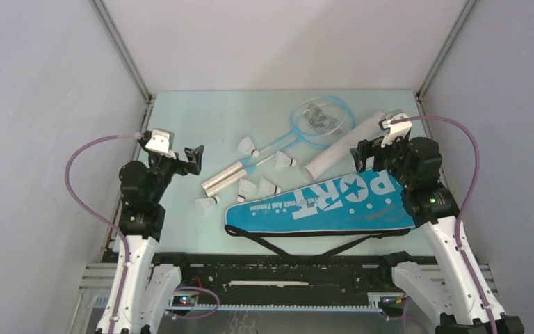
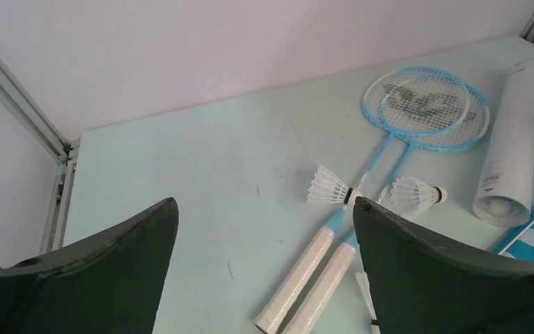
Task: Pack up the badminton gear
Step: Open the lid of the shuttle tube.
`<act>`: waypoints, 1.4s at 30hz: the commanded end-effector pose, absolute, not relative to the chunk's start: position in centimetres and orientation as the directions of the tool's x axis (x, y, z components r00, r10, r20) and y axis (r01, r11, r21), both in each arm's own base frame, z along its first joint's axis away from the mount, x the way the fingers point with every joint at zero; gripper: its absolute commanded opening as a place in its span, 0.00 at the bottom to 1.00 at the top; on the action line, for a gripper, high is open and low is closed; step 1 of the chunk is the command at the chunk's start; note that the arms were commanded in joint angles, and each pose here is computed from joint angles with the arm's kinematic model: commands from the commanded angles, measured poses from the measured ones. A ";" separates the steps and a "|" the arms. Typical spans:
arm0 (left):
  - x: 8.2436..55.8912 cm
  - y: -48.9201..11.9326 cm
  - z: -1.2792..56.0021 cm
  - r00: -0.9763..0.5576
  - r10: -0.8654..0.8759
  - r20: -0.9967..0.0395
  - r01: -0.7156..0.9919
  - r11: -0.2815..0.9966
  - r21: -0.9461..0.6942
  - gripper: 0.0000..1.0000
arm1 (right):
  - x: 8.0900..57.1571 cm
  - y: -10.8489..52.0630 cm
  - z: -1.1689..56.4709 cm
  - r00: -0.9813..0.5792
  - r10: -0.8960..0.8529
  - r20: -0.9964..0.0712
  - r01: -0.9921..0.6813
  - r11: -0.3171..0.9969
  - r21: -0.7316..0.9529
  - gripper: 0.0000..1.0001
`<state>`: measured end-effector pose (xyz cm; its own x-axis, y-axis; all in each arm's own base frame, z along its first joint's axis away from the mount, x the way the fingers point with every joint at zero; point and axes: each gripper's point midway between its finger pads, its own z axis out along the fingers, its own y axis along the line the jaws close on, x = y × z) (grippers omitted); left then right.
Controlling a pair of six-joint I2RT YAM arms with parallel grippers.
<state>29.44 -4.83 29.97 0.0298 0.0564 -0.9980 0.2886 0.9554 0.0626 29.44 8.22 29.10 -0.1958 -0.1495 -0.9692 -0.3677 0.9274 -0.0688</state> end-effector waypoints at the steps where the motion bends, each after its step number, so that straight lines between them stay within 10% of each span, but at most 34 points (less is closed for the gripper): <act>1: 29.4 -5.2 30.7 0.068 0.070 -0.995 0.307 0.948 0.087 1.00 | 29.4 8.3 30.4 -0.148 -0.122 -0.981 -0.367 0.928 -0.060 0.99; 42: 31.7 -11.4 24.6 -0.111 0.344 -0.932 0.642 0.741 0.197 1.00 | 29.6 12.1 23.4 -0.266 -0.310 -0.913 -0.569 0.815 -0.111 1.00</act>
